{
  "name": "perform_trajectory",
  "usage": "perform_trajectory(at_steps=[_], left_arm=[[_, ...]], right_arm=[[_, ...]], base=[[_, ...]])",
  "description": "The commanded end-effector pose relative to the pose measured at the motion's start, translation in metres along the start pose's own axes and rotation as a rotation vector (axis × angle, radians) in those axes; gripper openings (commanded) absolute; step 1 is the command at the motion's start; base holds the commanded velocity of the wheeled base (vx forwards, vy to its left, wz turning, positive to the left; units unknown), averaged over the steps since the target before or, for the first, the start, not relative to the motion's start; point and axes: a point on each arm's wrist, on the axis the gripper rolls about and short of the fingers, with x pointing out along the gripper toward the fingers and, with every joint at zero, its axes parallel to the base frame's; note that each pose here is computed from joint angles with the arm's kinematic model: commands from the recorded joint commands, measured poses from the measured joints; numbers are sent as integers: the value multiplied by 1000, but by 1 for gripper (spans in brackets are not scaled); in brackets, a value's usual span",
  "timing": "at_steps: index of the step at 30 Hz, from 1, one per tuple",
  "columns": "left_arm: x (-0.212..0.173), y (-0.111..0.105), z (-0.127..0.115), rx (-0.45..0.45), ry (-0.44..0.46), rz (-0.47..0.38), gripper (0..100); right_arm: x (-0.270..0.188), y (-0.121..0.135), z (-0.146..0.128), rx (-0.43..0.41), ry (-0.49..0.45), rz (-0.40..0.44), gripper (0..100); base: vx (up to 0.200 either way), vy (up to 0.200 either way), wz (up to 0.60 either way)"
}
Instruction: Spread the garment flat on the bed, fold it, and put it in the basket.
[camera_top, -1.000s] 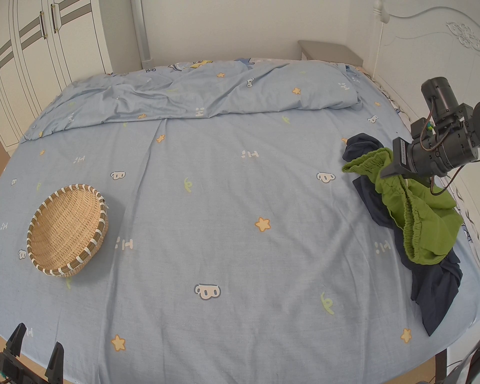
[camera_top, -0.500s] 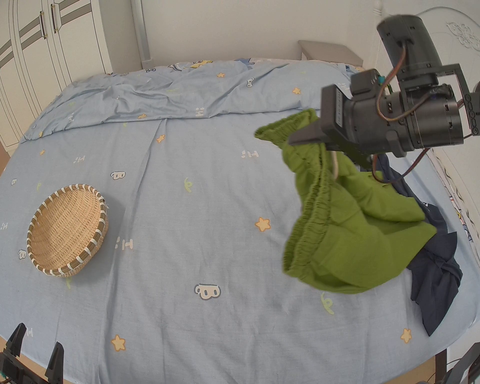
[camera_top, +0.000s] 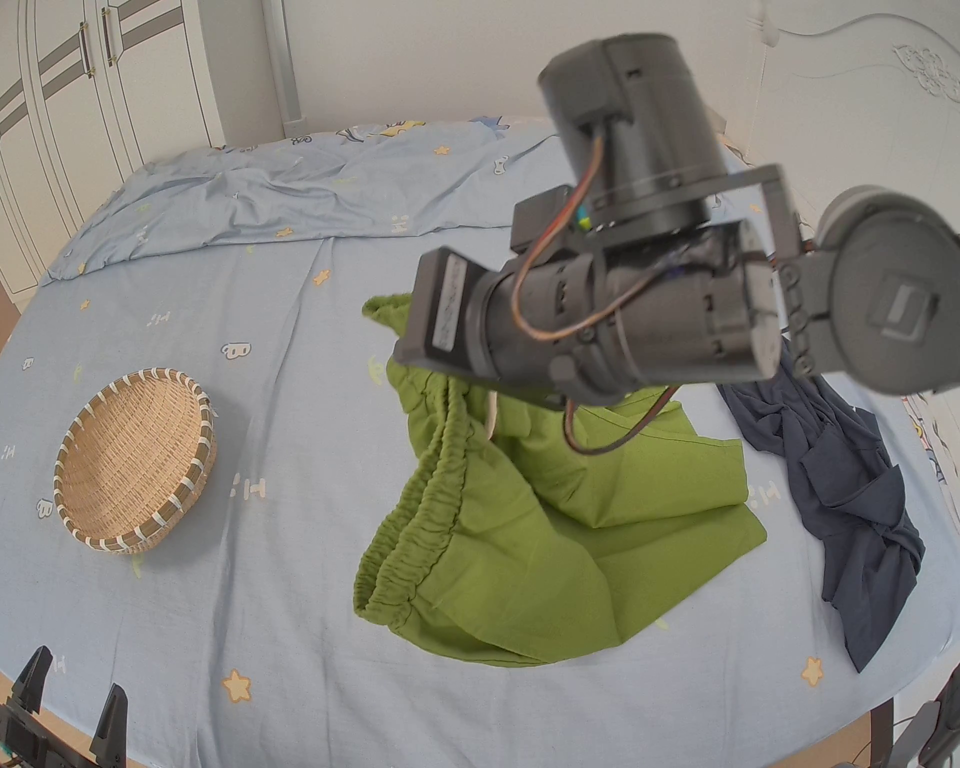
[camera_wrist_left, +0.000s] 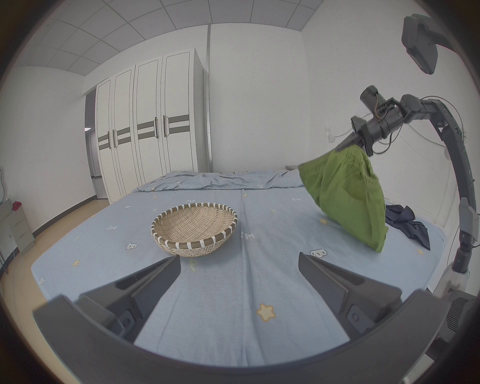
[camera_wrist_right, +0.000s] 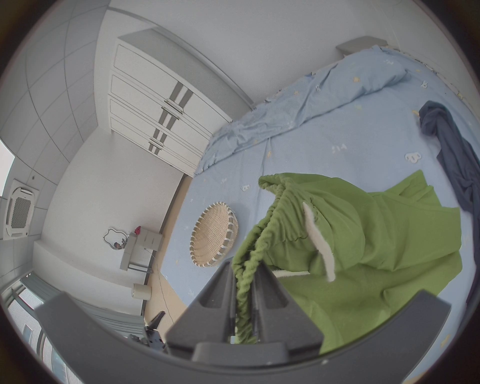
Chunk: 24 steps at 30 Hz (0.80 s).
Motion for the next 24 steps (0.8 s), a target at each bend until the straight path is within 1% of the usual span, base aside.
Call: perform_trajectory(at_steps=[1, 2, 3, 4, 6, 12, 14, 15, 20, 22, 23, 24], left_arm=[[0, 0, -5, 0, 3, 0, 100], [0, 0, -5, 0, 3, -1, 100], [0, 0, -5, 0, 3, -1, 100], [0, 0, -5, 9, 4, -1, 100], [0, 0, -5, 3, 4, -6, 100], [0, 0, -5, -8, 3, -1, 100], [0, 0, -5, -2, 4, -6, 100], [0, 0, -5, 0, 3, -6, 100], [0, 0, -5, 3, 3, -3, 100], [0, 0, -5, 2, 3, 2, 100], [0, 0, -5, 5, 1, 3, 100], [0, 0, -5, 5, 1, 3, 100]], right_arm=[[44, -12, -25, -18, 80, -50, 0], [49, -13, -28, -20, 83, -54, 0], [49, -13, -28, -20, 83, -54, 100], [60, -16, -29, -22, 80, -59, 100], [66, -18, -31, -32, 79, -57, 100], [71, -22, -29, -41, 81, -56, 100], [72, -27, -27, -33, 96, -49, 100], [69, -29, -26, -34, 119, -37, 100], [67, -26, -29, -61, 150, -25, 100], [67, -26, -31, -63, 162, -30, 100], [69, -28, -35, -67, 186, -52, 100], [69, -28, -35, -67, 186, -52, 100]], base=[[0, 0, 0], [0, 0, 0], [0, 0, 0], [0, 0, 0], [0, 0, 0], [0, 0, 0], [0, 0, 0], [0, 0, 0], [0, 0, 0], [0, 0, 0], [0, 0, 0], [0, 0, 0]])
